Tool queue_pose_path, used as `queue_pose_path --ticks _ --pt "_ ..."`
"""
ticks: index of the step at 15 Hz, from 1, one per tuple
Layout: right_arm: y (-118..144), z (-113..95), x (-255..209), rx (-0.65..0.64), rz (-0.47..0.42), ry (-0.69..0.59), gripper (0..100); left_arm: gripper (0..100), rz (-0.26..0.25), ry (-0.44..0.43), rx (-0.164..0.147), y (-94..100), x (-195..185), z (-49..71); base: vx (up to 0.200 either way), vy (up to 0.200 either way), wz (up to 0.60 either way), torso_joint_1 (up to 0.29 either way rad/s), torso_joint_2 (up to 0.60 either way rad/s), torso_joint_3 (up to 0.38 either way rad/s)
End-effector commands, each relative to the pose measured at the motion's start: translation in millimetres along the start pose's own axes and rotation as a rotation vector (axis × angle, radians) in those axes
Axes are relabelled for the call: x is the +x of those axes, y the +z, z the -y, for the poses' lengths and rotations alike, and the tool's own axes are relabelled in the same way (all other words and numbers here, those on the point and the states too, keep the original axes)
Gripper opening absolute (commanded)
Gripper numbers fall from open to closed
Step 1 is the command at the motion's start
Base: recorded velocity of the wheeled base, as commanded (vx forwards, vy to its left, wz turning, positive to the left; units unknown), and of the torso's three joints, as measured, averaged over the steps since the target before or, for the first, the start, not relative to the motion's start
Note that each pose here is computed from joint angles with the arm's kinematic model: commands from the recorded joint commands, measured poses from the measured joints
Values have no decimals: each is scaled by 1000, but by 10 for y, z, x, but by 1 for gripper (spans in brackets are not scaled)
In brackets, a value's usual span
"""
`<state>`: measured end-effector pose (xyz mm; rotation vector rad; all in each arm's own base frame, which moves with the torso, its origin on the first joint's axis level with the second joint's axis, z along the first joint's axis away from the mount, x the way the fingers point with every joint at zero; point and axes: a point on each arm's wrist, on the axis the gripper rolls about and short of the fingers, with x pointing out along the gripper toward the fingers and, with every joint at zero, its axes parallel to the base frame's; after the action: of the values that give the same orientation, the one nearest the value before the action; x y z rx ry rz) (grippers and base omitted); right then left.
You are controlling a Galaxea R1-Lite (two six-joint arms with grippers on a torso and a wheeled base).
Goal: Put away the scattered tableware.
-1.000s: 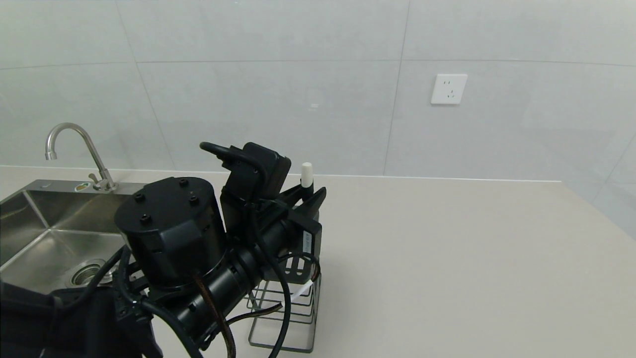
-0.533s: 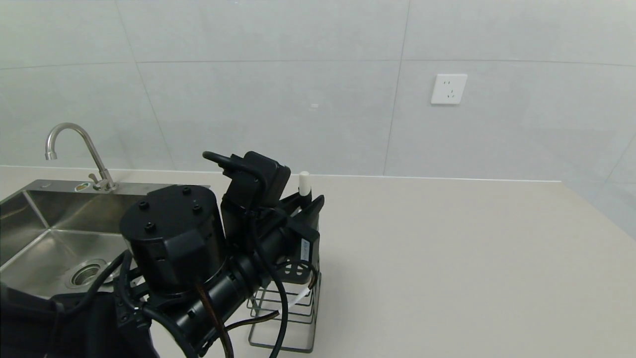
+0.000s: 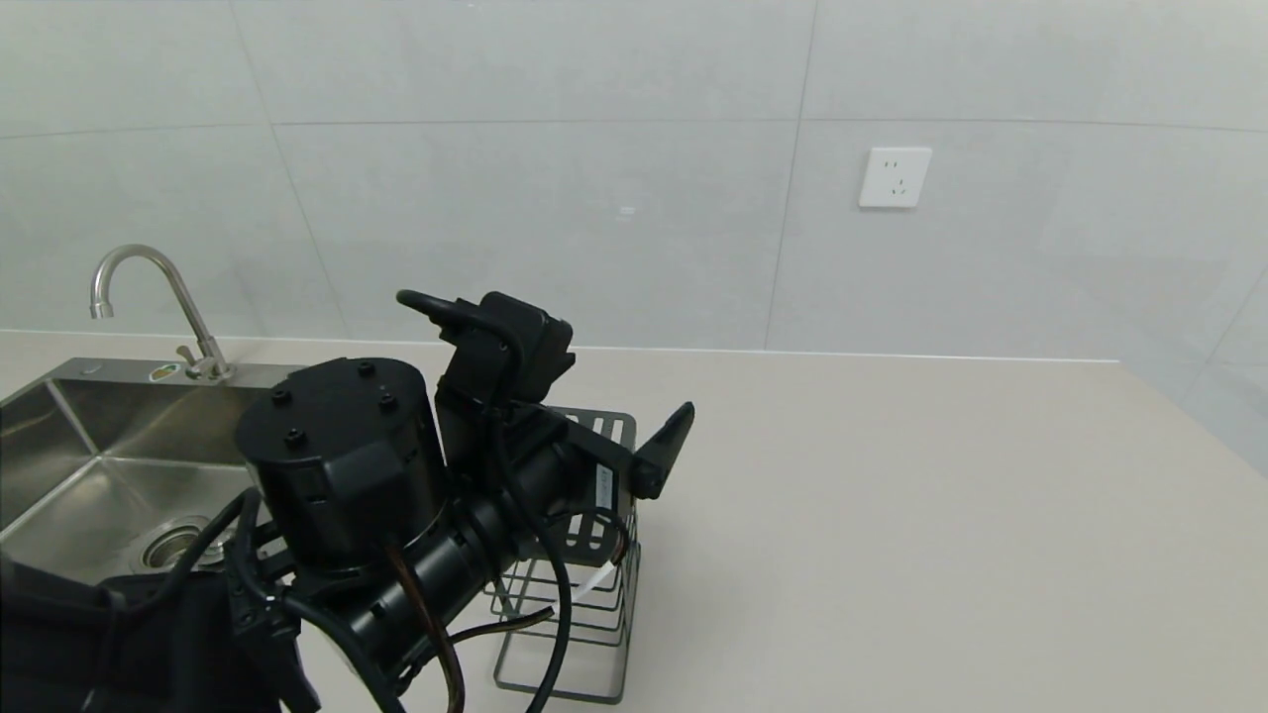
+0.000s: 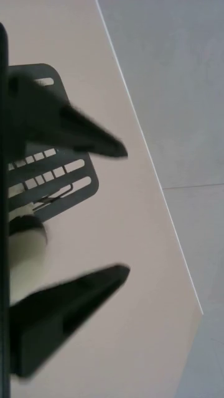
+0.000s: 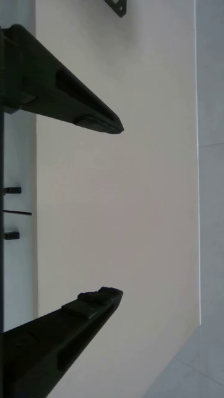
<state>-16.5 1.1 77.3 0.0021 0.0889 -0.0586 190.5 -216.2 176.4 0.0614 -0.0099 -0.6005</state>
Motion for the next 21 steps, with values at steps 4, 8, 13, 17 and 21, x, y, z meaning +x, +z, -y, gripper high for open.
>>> queue_pose_path --ticks 4,8,13,17,21 --pt "0 0 1 -1 -2 0 100 100 100 -74 67 232 -125 -246 0 0 0 0 0 0" --pt "0 0 1 -1 -2 0 100 100 273 -92 89 564 -414 -711 0 0 0 0 0 0" --pt "0 0 1 -1 -2 0 100 100 486 -44 1 1014 -1183 -1094 0 0 0 0 0 0" --pt "0 0 1 -1 -2 0 100 100 567 212 -12 924 -1902 -1230 0 0 0 0 0 0" --pt "0 0 1 -1 -2 0 100 100 622 231 23 569 -2431 -899 0 0 0 0 0 0"
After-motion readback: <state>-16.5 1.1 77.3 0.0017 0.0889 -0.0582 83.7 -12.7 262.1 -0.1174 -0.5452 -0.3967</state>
